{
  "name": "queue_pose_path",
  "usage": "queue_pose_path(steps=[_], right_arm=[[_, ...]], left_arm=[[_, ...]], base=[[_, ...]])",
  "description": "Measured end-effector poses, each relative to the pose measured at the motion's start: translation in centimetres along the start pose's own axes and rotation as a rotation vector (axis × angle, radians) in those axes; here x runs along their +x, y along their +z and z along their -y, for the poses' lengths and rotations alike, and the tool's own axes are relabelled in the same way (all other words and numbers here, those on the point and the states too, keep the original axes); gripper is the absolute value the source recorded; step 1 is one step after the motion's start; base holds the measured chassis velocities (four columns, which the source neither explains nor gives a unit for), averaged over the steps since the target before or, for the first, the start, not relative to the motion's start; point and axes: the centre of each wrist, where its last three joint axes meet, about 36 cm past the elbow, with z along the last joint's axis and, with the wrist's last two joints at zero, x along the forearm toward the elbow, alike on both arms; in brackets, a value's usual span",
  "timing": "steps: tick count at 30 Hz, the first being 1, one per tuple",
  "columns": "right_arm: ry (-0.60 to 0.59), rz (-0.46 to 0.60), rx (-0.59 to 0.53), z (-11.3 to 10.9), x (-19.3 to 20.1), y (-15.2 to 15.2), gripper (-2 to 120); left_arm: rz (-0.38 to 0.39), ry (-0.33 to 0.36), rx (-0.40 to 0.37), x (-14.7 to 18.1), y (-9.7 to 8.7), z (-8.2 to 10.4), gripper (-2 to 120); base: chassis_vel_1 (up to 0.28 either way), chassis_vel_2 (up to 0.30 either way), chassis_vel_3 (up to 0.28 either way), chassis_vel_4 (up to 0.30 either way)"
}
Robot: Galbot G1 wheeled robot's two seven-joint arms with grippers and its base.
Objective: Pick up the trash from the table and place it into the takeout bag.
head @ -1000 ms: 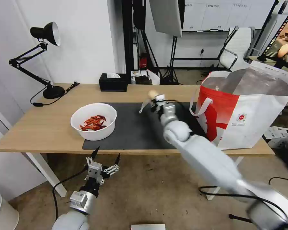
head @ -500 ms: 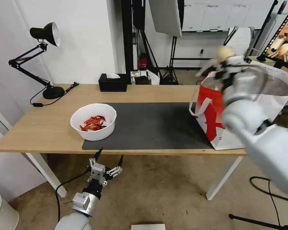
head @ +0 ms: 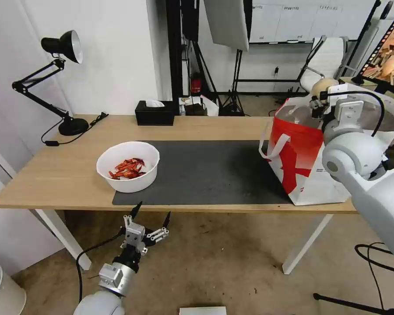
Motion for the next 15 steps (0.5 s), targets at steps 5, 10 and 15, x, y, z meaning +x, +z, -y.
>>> queue_pose_path(steps=[5,10,15], right_arm=[[-0.002,0.004,-0.001,-0.11,0.13,-0.01,84],[-0.005,0.001,-0.002,-0.22,0.41,0.32,99],[-0.008,0.006,-0.009,-0.01,0.78,0.28,100]], left_arm=[[0.002,0.001,-0.002,-0.09,-0.05,-0.08,100],[0.002,0.003,-0.002,-0.13,-0.1,-0.07,100],[0.004,0.004,-0.002,-0.12,-0.25,-0.04,100]], base=[[0.0,0.0,0.0,0.0],[0.0,0.0,0.0,0.0],[0.0,0.0,0.0,0.0]])
